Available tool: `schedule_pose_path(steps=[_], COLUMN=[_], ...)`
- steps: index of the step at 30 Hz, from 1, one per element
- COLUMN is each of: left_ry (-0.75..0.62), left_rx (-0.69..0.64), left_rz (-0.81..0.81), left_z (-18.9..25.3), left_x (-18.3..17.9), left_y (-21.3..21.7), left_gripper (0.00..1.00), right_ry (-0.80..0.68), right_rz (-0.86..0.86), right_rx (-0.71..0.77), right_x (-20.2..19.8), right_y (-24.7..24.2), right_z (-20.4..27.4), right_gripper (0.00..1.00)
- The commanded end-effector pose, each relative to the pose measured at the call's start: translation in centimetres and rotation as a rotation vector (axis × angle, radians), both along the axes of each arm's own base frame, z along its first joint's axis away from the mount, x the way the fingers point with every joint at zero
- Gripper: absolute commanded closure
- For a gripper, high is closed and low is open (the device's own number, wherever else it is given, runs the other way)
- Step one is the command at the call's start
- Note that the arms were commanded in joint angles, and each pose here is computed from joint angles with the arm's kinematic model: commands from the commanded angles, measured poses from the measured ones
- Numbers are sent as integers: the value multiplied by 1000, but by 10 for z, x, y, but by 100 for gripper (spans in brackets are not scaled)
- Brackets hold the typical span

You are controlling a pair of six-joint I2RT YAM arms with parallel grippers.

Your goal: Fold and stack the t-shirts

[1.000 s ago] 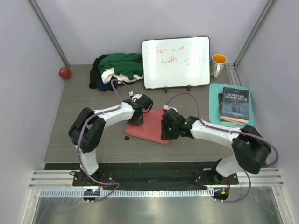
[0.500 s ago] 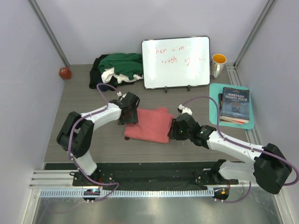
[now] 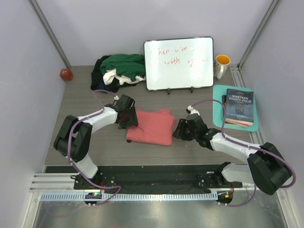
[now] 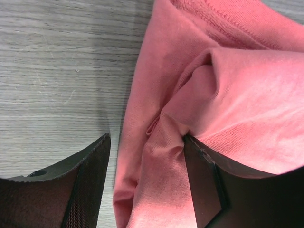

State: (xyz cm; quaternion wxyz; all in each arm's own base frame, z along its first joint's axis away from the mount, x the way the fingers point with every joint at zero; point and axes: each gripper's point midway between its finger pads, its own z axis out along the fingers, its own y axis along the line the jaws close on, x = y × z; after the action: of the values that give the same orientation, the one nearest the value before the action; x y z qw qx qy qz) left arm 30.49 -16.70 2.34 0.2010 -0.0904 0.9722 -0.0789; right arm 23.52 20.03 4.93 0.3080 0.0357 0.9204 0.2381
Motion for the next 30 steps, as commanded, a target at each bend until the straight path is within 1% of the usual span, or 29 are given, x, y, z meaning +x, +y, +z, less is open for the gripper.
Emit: schedule_pose_path(steps=[1,4,7,8,9,11,12,14,15,18,19,23,24,26,27,30], left_ry=[-5,19,52,43,68,70,88,119,132,148,147,134,130,137,136,128], left_rx=[-82,-79,-131,-155,-181,-226,-235,-266,-265,-257,-250,-225,-215,-186,-179,-160], left_rz=[23,25,12,7,-3,-1,-2,-5,-6,-9,-5,-9,-14,-5,-5,7], left_z=[2,-6,-14,-15,-20,-26,-32,-38,-42,-46,-46,-41,-40,-41,-40,-38], left_x=[0,-5,-11,-9,-17,-17,-23,-27,-30,-34,-34,-34,-32,-33,-33,-32], left_y=[-1,0,-8,-12,-15,-22,-23,-28,-28,-26,-25,-20,-19,-14,-13,-9], left_gripper=[36,36,36,36,36,37,37,40,43,48,54,69,80,95,100,100], right_ry=[-36,-14,-2,5,-2,11,11,26,26,42,49,66,72,79,80,83], right_rz=[30,51,76,94,98,108,115,124,133,141,145,150,153,157,158,151], right_rx=[37,15,11,20,28,34,44,45,53,52,54,43,37,32,30,25], right_x=[16,20,25,24,28,30,32,34,35,38,37,39,39,39,39,40], right_y=[4,4,10,14,17,21,25,28,31,35,36,37,37,38,38,37], right_z=[-3,-12,-17,-17,-14,-18,-16,-20,-19,-22,-23,-29,-32,-34,-34,-33], right_gripper=[55,55,55,55,55,55,55,55,55,57,57,58,59,59,60,60])
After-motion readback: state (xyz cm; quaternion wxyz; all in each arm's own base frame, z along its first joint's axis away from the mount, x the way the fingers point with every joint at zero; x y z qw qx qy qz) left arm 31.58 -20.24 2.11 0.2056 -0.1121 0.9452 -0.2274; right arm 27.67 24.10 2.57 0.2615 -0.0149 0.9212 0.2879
